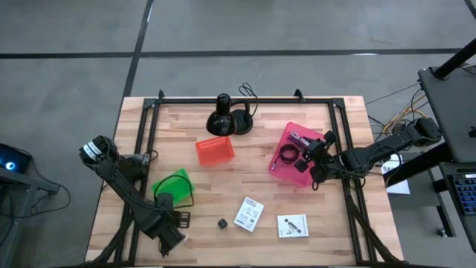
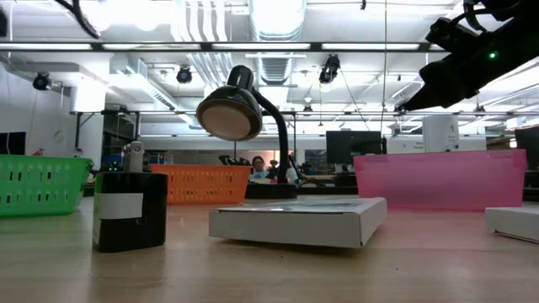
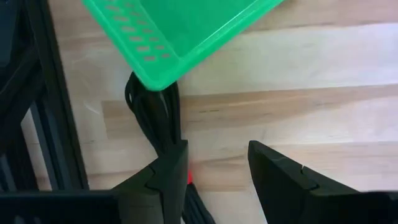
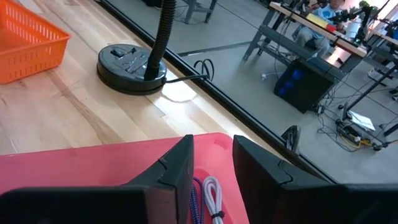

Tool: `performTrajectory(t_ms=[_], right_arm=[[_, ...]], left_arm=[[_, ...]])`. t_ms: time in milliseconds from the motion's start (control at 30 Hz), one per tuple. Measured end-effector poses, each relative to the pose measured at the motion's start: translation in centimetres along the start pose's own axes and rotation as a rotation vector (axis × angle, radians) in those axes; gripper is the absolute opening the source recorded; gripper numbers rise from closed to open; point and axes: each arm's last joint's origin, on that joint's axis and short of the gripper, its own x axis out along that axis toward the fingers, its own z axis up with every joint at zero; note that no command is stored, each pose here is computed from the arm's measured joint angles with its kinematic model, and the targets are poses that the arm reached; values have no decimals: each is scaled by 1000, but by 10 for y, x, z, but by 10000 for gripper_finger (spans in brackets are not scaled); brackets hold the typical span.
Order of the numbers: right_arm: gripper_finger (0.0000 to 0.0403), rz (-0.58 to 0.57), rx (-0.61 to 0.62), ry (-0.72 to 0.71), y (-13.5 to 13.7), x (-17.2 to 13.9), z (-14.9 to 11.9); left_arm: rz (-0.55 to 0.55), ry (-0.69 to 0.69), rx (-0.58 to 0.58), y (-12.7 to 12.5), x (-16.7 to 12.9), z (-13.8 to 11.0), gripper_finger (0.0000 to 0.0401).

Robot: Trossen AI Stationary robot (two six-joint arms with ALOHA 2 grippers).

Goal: Pick and place items into bin
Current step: Put the black charger cable into the pink bin

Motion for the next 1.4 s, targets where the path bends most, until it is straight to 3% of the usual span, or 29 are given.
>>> performTrajectory(t_ms=[400, 1000, 1400], right_arm=[[93, 0, 0, 0, 0, 0, 0], [88, 0, 1, 0, 0, 0, 0], [77, 0, 0, 0, 0, 0, 0]], left_arm=[[149, 19, 8, -8, 27, -28, 152], [177, 62, 67, -2, 29, -39, 152], [187, 58, 114, -2, 50, -45, 152]])
